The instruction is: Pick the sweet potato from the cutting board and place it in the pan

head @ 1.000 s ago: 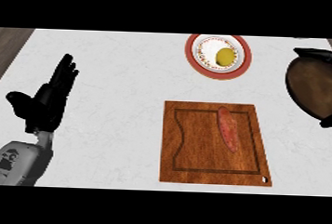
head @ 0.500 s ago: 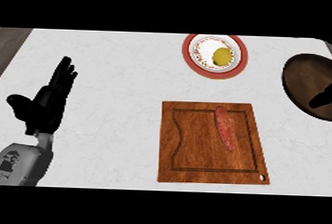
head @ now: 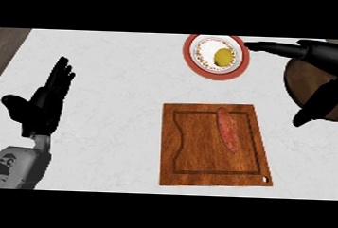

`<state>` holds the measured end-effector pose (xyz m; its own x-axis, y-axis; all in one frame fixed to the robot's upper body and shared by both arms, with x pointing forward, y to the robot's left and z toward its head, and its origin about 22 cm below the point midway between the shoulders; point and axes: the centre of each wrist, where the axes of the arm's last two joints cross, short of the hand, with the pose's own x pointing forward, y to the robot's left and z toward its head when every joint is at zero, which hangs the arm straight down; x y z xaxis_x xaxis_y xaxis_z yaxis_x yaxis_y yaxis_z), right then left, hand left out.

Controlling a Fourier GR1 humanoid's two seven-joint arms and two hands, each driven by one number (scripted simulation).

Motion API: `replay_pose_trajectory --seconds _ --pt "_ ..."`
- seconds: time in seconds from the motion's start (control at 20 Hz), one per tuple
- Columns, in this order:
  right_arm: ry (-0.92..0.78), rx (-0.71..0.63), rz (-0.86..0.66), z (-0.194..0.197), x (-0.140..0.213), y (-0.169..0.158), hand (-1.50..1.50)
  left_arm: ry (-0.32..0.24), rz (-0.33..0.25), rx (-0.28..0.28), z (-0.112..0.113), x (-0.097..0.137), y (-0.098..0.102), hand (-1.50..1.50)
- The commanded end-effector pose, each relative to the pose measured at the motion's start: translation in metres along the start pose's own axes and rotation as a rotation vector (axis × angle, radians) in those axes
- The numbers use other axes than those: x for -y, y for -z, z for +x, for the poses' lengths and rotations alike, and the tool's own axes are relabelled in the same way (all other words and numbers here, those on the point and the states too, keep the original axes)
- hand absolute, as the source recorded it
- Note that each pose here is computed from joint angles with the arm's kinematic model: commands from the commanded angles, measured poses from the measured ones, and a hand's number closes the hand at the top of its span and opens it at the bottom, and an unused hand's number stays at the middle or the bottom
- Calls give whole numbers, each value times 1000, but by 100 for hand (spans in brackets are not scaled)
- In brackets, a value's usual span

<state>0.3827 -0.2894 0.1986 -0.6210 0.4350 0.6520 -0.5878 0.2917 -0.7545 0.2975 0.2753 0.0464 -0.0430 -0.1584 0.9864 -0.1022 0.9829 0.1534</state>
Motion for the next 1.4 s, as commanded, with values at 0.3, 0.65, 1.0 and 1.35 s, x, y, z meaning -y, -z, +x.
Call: replay_pose_trajectory --seconds 0.3,0.65,1.0,1.35 --pt "-2 -94 58 17 -17 10 -150 17 0 5 15 -14 -11 0" --pt "-52 -204 107 -11 -50 23 -150 0 -6 -5 7 3 5 0" --pt "-41 -180 179 -21 -70 27 -150 3 -9 4 0 3 0 0" --pt "-78 -148 233 -29 -92 29 -150 7 -1 -1 1 -9 2 0"
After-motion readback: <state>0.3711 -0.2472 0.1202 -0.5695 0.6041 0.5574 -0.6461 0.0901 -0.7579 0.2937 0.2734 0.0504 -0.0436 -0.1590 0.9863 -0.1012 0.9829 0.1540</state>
